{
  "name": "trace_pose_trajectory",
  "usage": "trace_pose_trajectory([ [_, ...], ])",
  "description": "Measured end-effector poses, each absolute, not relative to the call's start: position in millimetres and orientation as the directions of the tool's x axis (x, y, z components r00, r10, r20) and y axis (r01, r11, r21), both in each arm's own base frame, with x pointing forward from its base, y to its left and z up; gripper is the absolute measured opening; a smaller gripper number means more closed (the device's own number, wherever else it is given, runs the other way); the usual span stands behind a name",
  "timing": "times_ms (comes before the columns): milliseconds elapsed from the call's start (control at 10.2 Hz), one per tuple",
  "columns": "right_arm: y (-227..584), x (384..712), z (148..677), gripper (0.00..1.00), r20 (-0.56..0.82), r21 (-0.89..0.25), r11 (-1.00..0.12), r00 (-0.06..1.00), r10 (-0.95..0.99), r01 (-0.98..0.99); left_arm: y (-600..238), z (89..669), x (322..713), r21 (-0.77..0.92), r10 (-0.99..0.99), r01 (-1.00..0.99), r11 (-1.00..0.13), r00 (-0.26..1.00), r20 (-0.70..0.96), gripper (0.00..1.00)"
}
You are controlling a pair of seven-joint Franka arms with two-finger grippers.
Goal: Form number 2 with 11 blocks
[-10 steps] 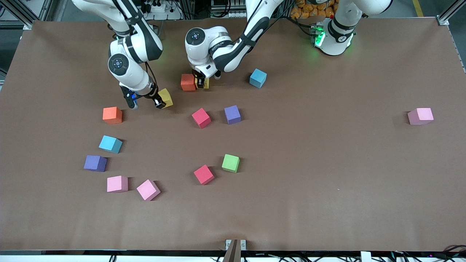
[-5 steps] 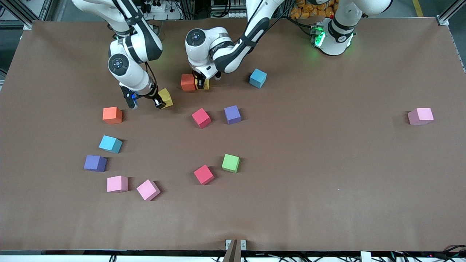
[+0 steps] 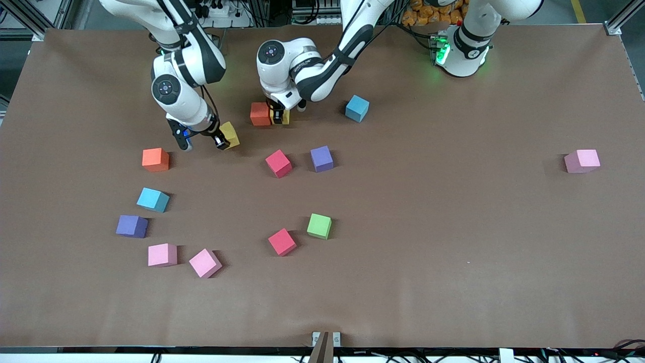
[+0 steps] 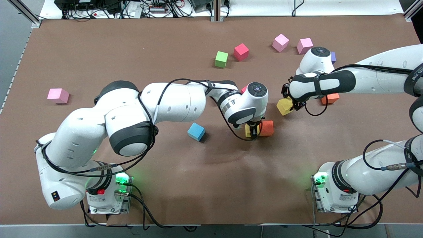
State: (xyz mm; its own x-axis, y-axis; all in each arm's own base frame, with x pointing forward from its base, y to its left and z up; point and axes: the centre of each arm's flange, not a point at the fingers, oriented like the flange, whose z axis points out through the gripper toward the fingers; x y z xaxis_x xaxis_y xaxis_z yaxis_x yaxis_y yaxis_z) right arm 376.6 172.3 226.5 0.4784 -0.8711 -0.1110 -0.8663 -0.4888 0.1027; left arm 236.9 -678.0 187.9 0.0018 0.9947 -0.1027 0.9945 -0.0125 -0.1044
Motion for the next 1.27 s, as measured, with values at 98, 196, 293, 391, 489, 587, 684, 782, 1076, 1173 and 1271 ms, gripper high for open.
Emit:
trace_pose_trajectory([
  [98, 172.7, 376.1, 226.1, 0.59, -0.108, 0.106, -0.495, 0.485, -0.868, -0.862, -678.0, 187.8, 236.8, -0.104, 0.995, 0.994, -0.013, 0.002, -0.103, 0.63],
  [196, 172.7, 376.0, 225.9, 0.59, -0.108, 0.106, -0.496, 0.486, -0.867, -0.862, -678.0, 187.8, 236.8, -0.104, 0.995, 0.994, -0.013, 0.002, -0.103, 0.63],
  [293, 172.9, 375.8, 225.7, 0.59, -0.108, 0.107, -0.497, 0.487, -0.867, -0.861, -678.1, 187.9, 236.7, -0.104, 0.995, 0.994, -0.013, 0.002, -0.103, 0.63],
  [391, 173.1, 375.7, 225.5, 0.59, -0.108, 0.107, -0.498, 0.488, -0.866, -0.860, -678.4, 187.9, 235.9, -0.105, 0.995, 0.994, -0.014, 0.003, -0.103, 0.63],
  [489, 173.2, 375.6, 225.4, 0.59, -0.108, 0.108, -0.499, 0.488, -0.866, -0.860, -679.2, 188.1, 233.9, -0.106, 0.995, 0.994, -0.017, 0.006, -0.104, 0.63],
  [587, 173.3, 375.5, 225.3, 0.59, -0.108, 0.108, -0.499, 0.489, -0.866, -0.860, -679.9, 188.2, 231.9, -0.106, 0.995, 0.994, -0.020, 0.008, -0.104, 0.63],
  [684, 173.3, 375.5, 225.2, 0.59, -0.108, 0.108, -0.499, 0.489, -0.866, -0.860, -680.5, 188.4, 230.6, -0.107, 0.994, 0.994, -0.021, 0.010, -0.105, 0.63],
  [782, 173.3, 375.4, 225.0, 0.59, -0.108, 0.109, -0.500, 0.490, -0.865, -0.859, -680.9, 188.7, 230.2, -0.107, 0.994, 0.994, -0.022, 0.011, -0.106, 0.63],
  [1076, 173.6, 375.2, 224.8, 0.59, -0.108, 0.109, -0.503, 0.493, -0.863, -0.857, -681.1, 189.0, 230.2, -0.106, 0.994, 0.994, -0.022, 0.011, -0.107, 0.63],
  [1173, 173.7, 375.2, 224.8, 0.59, -0.108, 0.109, -0.504, 0.493, -0.863, -0.857, -681.1, 188.6, 230.1, -0.107, 0.994, 0.994, -0.022, 0.011, -0.107, 0.63],
  [1271, 173.9, 375.1, 224.8, 0.59, -0.108, 0.109, -0.505, 0.494, -0.862, -0.856, -681.1, 188.2, 230.0, -0.107, 0.994, 0.994, -0.022, 0.011, -0.107, 0.63],
])
